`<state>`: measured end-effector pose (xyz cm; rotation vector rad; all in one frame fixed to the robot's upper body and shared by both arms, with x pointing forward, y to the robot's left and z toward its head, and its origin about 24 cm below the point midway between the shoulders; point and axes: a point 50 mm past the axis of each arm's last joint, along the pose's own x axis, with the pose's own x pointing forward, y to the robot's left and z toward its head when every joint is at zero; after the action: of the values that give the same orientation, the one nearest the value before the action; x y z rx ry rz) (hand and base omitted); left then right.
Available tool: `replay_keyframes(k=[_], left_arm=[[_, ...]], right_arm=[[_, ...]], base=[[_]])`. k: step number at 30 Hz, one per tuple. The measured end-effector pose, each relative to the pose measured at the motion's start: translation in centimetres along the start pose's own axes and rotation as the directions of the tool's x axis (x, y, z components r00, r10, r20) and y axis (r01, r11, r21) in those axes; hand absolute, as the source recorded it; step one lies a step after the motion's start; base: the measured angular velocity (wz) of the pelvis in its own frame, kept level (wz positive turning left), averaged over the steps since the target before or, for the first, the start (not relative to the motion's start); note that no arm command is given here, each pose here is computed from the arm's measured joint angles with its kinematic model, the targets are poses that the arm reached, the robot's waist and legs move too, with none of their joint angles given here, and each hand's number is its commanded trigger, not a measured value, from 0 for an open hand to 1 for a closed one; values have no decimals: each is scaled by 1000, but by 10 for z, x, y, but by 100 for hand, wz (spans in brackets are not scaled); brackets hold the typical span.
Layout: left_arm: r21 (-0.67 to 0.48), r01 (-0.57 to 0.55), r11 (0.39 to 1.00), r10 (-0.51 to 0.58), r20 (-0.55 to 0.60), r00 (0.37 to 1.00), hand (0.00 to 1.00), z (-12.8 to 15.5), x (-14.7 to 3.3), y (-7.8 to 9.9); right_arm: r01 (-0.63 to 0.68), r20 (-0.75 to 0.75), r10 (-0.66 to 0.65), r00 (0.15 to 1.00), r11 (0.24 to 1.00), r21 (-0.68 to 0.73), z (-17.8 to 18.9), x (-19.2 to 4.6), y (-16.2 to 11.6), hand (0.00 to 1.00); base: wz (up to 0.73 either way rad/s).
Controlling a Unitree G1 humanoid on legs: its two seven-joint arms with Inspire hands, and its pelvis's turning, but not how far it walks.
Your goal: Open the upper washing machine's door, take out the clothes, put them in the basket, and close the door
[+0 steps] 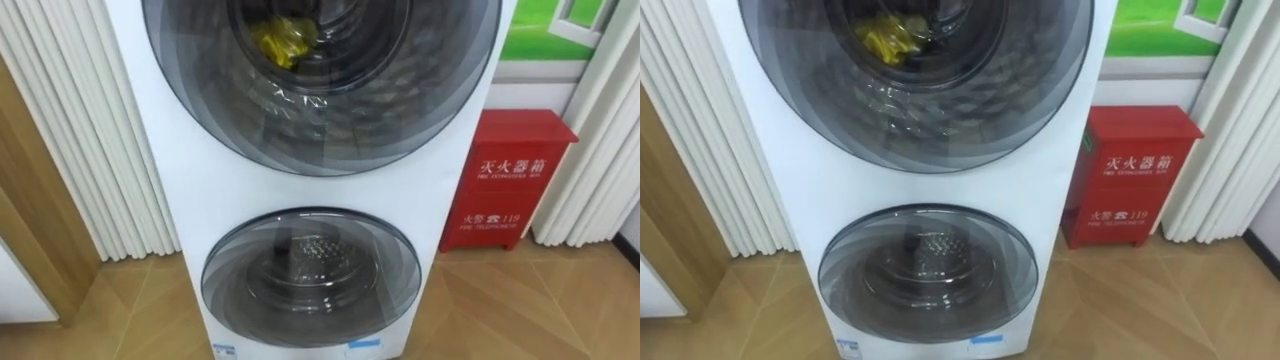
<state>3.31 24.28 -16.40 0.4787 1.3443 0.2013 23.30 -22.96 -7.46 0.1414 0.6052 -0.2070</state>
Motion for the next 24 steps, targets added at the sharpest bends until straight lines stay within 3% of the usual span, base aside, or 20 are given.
replay_keyframes(k=[7,16,24], left_arm=[[15,-13,1000,14,-42,999,0,-6,1,6],[42,-22,999,25,-69,997,0,-10,1,10],[50,-24,998,27,-62,998,0,-5,2,17]], right_arm=[[-4,277,5,961,1000,-5,91,7,14,0],[26,459,-20,888,1000,-7,173,4,8,0],[-3,518,-13,855,1000,30,203,-1,10,0]], base=[[2],[5],[3]])
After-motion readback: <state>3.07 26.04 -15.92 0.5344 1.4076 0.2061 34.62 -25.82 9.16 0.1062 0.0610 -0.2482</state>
